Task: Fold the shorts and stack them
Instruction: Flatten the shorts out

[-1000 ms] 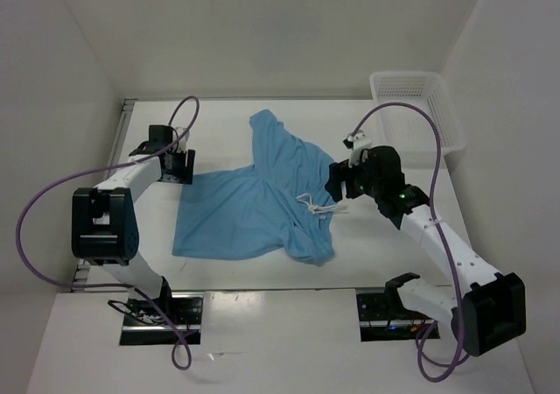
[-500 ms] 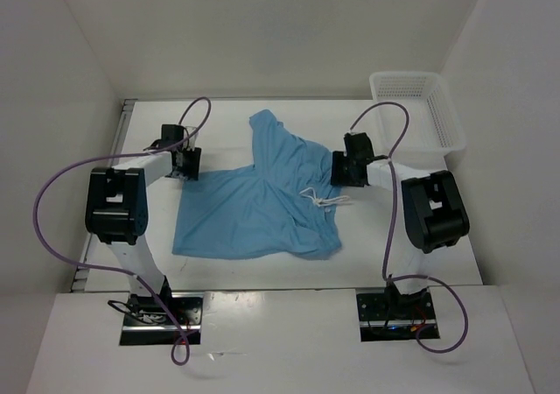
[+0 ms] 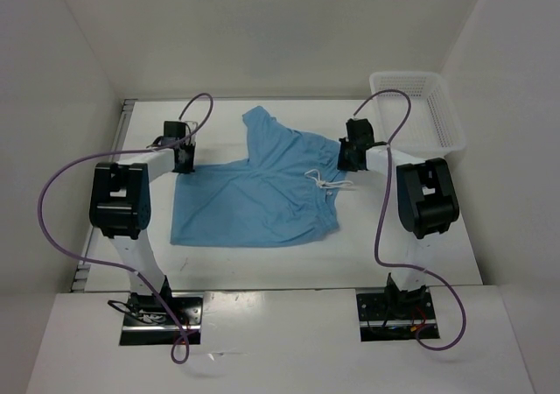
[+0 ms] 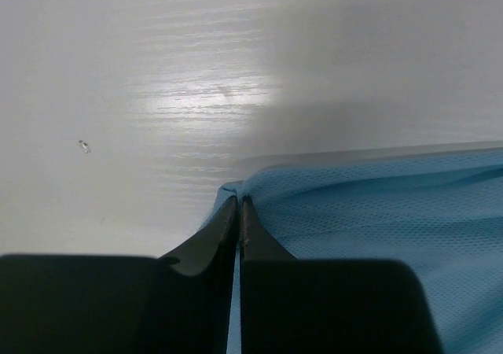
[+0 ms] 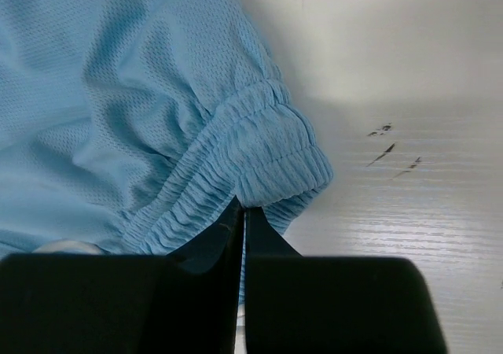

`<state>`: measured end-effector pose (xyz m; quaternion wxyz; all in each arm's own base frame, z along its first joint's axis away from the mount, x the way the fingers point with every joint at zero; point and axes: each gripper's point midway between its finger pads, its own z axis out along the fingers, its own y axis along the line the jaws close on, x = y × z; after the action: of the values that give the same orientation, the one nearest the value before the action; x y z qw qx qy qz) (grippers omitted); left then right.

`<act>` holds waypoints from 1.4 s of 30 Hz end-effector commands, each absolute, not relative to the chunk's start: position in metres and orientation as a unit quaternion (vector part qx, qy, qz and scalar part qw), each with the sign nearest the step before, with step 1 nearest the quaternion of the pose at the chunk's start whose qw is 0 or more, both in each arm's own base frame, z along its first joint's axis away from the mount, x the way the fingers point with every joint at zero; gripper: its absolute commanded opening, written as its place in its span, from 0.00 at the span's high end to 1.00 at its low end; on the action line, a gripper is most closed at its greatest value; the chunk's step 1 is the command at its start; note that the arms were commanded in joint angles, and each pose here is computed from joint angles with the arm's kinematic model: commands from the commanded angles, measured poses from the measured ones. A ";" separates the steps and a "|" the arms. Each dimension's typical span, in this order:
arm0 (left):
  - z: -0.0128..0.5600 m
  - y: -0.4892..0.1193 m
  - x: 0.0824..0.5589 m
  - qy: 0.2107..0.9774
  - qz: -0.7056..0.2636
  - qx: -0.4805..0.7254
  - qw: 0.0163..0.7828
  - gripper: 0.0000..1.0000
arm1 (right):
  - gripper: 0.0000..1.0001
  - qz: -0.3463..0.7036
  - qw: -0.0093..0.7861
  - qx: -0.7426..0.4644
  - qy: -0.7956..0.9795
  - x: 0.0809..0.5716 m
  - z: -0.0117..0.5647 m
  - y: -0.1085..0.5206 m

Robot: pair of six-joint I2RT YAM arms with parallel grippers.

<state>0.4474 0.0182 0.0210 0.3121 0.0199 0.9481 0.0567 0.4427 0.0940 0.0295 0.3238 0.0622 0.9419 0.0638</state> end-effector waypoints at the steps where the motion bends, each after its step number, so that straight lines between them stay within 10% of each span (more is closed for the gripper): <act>1: 0.005 0.040 0.419 0.963 0.090 0.006 0.253 0.95 | 1.00 0.050 0.367 0.060 0.927 0.461 0.058 0.084; 4: 0.023 0.029 0.403 0.967 0.061 0.014 0.247 0.75 | 0.97 0.075 0.361 0.031 0.929 0.459 0.058 0.095; 8: 0.102 -0.008 0.435 0.945 -0.015 0.046 0.324 0.24 | 0.53 0.112 0.384 0.000 0.916 0.459 0.078 0.120; 12: 0.165 -0.062 0.482 0.912 -0.068 0.100 0.392 0.19 | 0.36 0.120 0.400 -0.002 0.909 0.461 0.088 0.122; 33: 0.040 -0.185 0.619 0.917 -0.098 0.179 0.342 0.20 | 0.30 0.101 0.409 0.017 0.907 0.457 0.082 0.112; 42: 0.035 -0.193 0.593 0.930 -0.121 0.190 0.291 0.84 | 0.31 0.088 0.391 0.031 0.916 0.462 0.065 0.109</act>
<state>0.6125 -0.1934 0.0379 0.3275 0.1851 0.9197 -0.1120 0.4474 0.1061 0.0543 0.3669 0.0227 0.9256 0.0901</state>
